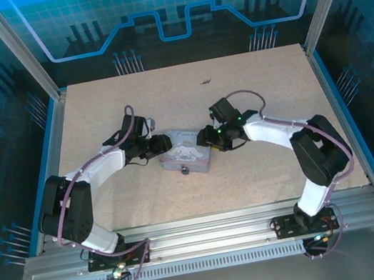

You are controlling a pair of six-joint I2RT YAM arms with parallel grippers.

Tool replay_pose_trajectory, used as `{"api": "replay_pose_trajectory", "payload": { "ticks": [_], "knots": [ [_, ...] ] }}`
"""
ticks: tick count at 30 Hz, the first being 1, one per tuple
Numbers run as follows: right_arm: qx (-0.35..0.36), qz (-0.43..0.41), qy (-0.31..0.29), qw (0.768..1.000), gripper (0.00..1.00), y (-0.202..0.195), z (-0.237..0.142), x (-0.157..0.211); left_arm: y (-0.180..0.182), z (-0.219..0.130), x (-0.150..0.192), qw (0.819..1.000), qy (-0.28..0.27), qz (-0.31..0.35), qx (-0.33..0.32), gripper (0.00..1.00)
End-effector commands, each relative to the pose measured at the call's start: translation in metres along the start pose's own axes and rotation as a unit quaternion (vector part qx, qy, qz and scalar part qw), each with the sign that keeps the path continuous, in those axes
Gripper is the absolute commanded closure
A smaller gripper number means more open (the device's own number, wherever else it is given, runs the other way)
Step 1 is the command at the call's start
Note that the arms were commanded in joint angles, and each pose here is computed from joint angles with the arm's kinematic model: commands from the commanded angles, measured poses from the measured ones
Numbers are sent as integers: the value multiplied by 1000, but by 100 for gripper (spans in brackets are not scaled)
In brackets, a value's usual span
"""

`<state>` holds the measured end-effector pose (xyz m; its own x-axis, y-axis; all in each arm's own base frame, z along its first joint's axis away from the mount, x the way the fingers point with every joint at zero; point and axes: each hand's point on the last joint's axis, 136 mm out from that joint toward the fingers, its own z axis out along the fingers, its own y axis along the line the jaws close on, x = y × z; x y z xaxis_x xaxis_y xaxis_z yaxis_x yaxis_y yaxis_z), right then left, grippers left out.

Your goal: Unlock a padlock with a key

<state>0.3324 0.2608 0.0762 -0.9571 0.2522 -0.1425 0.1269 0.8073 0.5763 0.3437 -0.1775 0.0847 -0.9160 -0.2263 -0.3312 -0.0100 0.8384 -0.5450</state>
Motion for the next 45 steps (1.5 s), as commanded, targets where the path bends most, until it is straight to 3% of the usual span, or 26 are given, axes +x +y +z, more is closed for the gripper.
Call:
{"api": "replay_pose_trajectory", "payload": {
  "ticks": [1,16,26,30,37,45],
  "knots": [
    [-27,-47,1,999,48,24,11,-19,-30,9,17,997,35,-24,71,52],
    [-3,-54,0,999,45,18,16,-46,-30,23,-15,999,7,-24,39,51],
    [31,-62,-30,997,29,8,-14,-57,-19,1,-24,999,-25,-24,13,36],
    [50,-66,-58,995,27,2,-39,-63,-17,-20,-29,999,-44,-9,-5,34],
    [97,-75,-106,987,25,-4,-75,-75,-15,-55,-7,998,-62,-17,-10,29],
    [134,-54,-132,981,25,3,-80,-115,-22,-73,49,999,-46,-9,-3,28]
  ]
}}
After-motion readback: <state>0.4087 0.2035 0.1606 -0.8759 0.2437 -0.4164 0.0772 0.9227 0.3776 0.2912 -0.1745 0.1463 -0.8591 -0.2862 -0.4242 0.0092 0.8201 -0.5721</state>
